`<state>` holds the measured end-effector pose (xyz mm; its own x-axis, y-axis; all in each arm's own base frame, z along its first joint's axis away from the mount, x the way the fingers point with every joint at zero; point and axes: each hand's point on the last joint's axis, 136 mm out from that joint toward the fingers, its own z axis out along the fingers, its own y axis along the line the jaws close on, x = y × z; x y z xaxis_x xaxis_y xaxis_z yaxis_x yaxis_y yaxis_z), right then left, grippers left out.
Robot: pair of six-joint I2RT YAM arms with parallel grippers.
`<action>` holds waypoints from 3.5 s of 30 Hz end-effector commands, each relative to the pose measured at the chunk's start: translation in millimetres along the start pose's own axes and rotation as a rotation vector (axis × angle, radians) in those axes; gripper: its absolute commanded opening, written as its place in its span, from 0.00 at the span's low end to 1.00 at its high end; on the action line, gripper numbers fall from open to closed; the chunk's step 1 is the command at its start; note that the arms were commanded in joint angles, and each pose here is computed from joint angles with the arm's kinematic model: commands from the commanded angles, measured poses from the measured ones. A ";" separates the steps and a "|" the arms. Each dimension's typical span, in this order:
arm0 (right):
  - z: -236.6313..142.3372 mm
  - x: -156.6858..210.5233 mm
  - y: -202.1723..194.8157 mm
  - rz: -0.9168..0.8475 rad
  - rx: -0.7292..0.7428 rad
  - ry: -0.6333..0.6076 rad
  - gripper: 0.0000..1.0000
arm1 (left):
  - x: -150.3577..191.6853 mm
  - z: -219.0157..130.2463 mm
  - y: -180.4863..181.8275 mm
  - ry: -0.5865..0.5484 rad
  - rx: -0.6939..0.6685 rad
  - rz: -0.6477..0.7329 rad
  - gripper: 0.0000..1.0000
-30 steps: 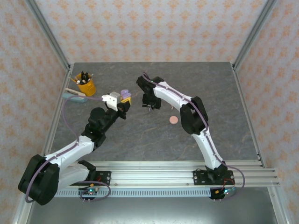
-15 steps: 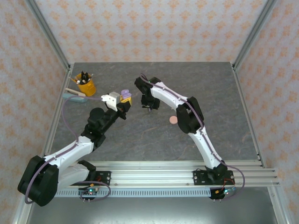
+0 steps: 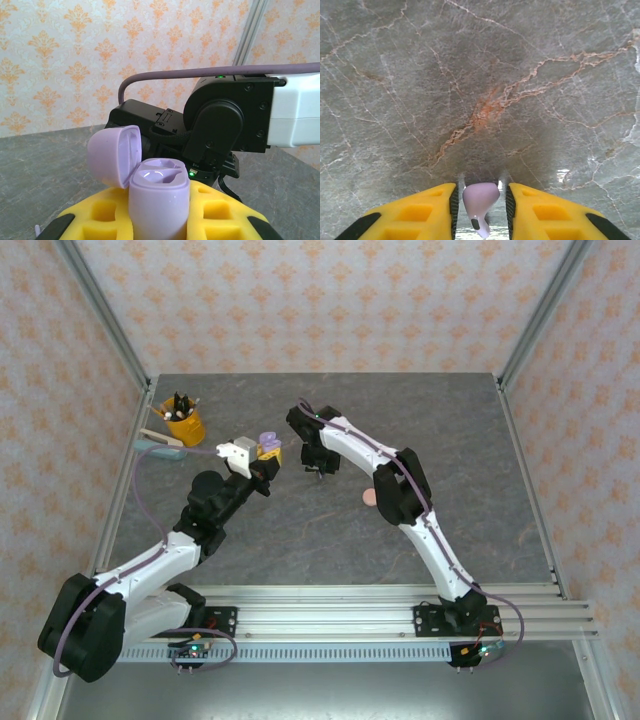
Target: Insert the wireless bluetooth earbuds into the charging case
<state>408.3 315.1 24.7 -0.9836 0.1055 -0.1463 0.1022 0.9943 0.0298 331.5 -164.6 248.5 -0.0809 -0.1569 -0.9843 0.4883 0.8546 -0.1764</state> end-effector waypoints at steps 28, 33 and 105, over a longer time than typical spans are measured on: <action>-22.9 3.5 -22.5 -0.015 0.011 -0.058 0.14 | -11.7 -2.5 -10.4 -0.011 0.054 -0.028 0.00; -36.2 4.0 -24.5 -0.004 -0.027 -0.096 0.13 | -8.2 -1.8 -13.1 0.002 0.071 -0.031 0.00; -20.3 92.1 -39.3 -0.172 -0.072 -0.049 0.19 | -10.6 5.0 -33.7 0.050 0.185 -0.034 0.00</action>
<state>316.6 291.4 38.3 -0.9695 -0.0673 -0.2357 -0.0967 0.9886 0.1157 320.8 -198.2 245.4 -0.1860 -0.1291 -0.9740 0.6393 0.7369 -0.2197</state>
